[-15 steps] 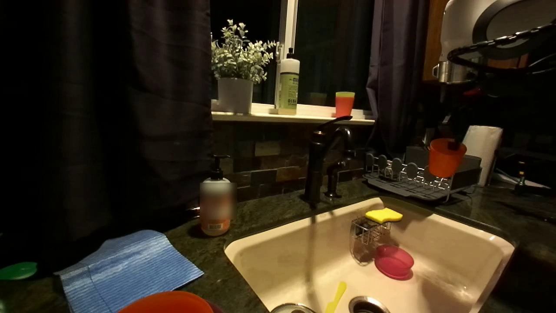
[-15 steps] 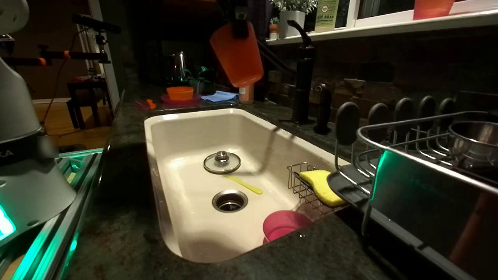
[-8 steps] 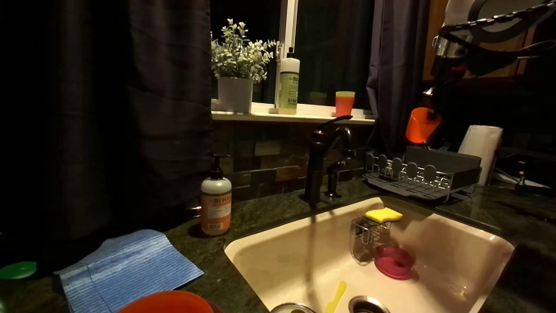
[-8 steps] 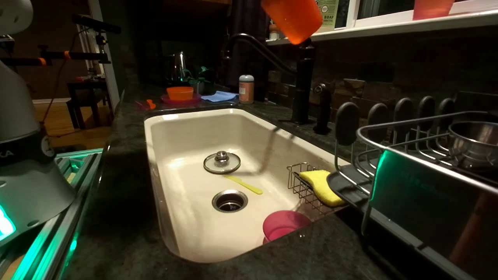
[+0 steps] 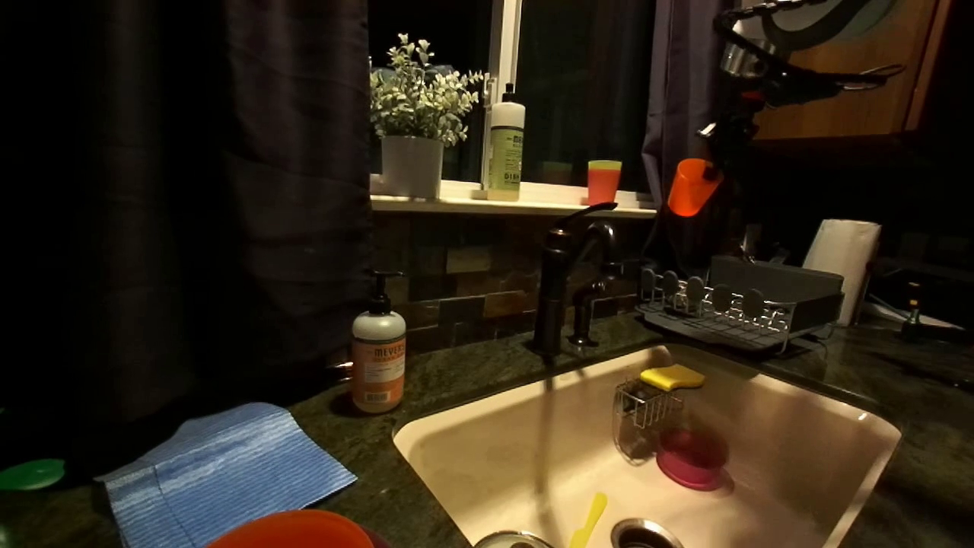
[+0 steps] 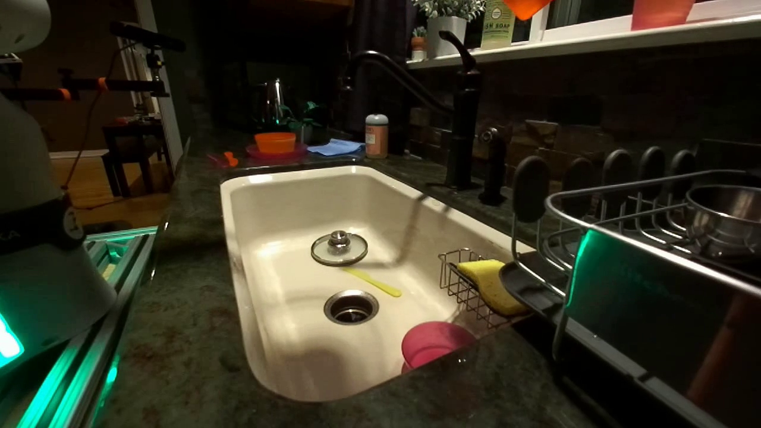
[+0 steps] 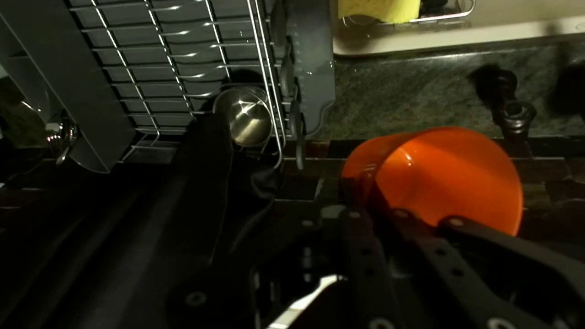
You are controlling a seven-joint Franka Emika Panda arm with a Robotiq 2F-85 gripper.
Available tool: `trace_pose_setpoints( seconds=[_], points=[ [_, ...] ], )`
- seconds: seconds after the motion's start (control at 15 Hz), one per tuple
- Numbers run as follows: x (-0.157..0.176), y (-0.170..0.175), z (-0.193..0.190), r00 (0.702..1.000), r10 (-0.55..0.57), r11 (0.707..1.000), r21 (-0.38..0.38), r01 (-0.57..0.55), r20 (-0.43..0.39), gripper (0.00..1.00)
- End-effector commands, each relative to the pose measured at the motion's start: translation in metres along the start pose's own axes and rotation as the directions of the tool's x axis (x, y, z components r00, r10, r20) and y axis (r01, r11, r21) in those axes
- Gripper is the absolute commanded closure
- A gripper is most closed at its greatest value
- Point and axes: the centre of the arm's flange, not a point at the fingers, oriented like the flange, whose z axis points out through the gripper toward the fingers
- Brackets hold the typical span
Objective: Pick up the orange and yellow cup and stack them in the red cup on the shelf
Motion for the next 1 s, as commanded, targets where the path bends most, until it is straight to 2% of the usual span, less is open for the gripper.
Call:
trace_pose_setpoints(
  seconds=[0.0, 0.53, 0.6, 0.67, 0.87, 0.93],
  points=[
    [0.049, 0.002, -0.006, 1.0, 0.018, 0.999, 0.032, -0.018, 0.014, 0.99],
    [0.115, 0.012, -0.033, 0.998, 0.051, 0.997, 0.068, -0.048, -0.043, 0.99],
    [0.094, 0.01, -0.029, 0.996, 0.051, 0.998, 0.045, -0.048, -0.069, 0.99],
    [0.099, 0.01, -0.031, 0.996, 0.052, 0.998, 0.045, -0.049, -0.073, 0.96],
    [0.099, 0.011, -0.031, 0.996, 0.053, 0.998, 0.044, -0.05, -0.072, 0.96],
    [0.099, 0.011, -0.031, 0.996, 0.053, 0.998, 0.044, -0.05, -0.071, 0.99]
  ],
)
